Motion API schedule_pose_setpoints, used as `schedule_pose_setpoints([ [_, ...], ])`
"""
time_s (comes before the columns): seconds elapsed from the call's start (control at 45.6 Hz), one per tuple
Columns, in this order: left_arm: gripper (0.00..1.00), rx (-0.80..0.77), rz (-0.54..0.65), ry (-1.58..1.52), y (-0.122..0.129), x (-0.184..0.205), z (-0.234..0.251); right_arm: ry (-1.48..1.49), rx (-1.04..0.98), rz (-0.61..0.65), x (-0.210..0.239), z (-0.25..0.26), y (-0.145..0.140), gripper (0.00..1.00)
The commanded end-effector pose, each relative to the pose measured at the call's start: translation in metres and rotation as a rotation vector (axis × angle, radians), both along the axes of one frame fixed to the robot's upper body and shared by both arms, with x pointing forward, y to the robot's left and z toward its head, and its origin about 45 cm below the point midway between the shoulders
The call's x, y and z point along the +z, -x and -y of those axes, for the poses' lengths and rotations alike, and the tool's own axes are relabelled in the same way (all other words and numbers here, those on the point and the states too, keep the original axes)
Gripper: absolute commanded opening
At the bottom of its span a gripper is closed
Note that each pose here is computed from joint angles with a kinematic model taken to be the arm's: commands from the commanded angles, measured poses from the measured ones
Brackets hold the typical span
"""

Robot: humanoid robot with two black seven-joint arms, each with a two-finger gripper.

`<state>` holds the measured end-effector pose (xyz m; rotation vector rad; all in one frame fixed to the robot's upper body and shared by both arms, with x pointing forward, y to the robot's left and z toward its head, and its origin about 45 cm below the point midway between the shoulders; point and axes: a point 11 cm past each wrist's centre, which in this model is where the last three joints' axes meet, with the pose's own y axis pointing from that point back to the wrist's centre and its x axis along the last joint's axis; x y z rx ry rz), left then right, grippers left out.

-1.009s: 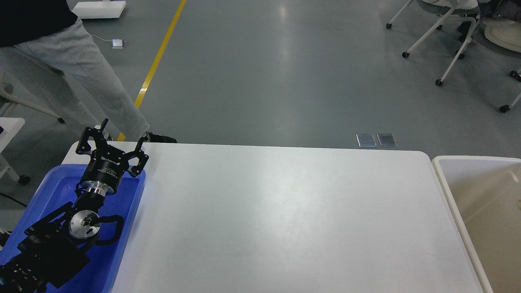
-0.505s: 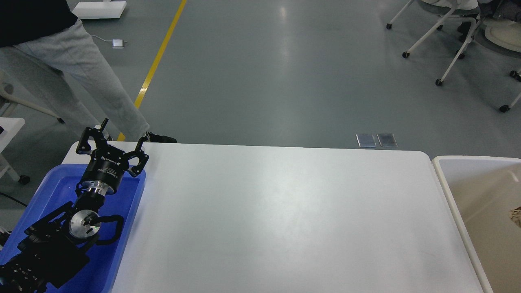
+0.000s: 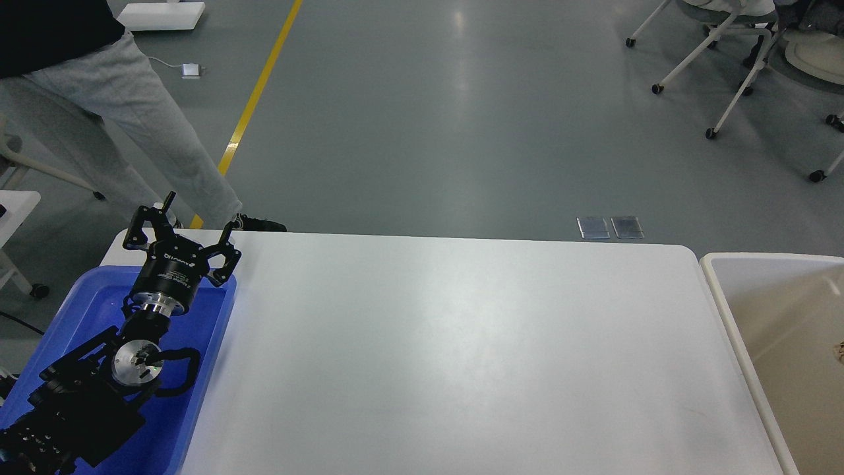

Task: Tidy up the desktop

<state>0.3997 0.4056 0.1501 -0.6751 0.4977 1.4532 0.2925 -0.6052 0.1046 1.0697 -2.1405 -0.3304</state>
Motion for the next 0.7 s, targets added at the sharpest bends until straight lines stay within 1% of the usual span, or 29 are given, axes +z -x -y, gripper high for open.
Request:
schedule_pose_setpoints([
  [0.0,1.00,-0.001,0.001,0.001,0.000,0.000,0.000,0.012,-0.009,-0.004,0.001,0.001,0.001,0.98],
  [0.307,1.00,-0.001,0.001,0.001,0.000,0.000,0.000,0.005,-0.014,0.006,0.001,0.000,0.000,0.98],
  [0.351,1.00,-0.001,0.001,0.001,0.000,0.000,0.000,0.003,-0.012,0.013,0.002,-0.001,-0.003,0.98],
  [0.483,1.00,-0.001,0.001,0.001,0.000,0.000,0.000,-0.016,0.003,0.063,0.014,-0.008,-0.024,0.98],
  [0.614,1.00,-0.001,0.001,0.001,0.000,0.000,0.000,-0.023,0.022,0.083,0.027,0.000,-0.026,0.98],
  [0.68,1.00,-0.001,0.001,0.001,0.000,0.000,0.000,-0.047,0.044,0.123,0.039,0.002,-0.033,0.98],
])
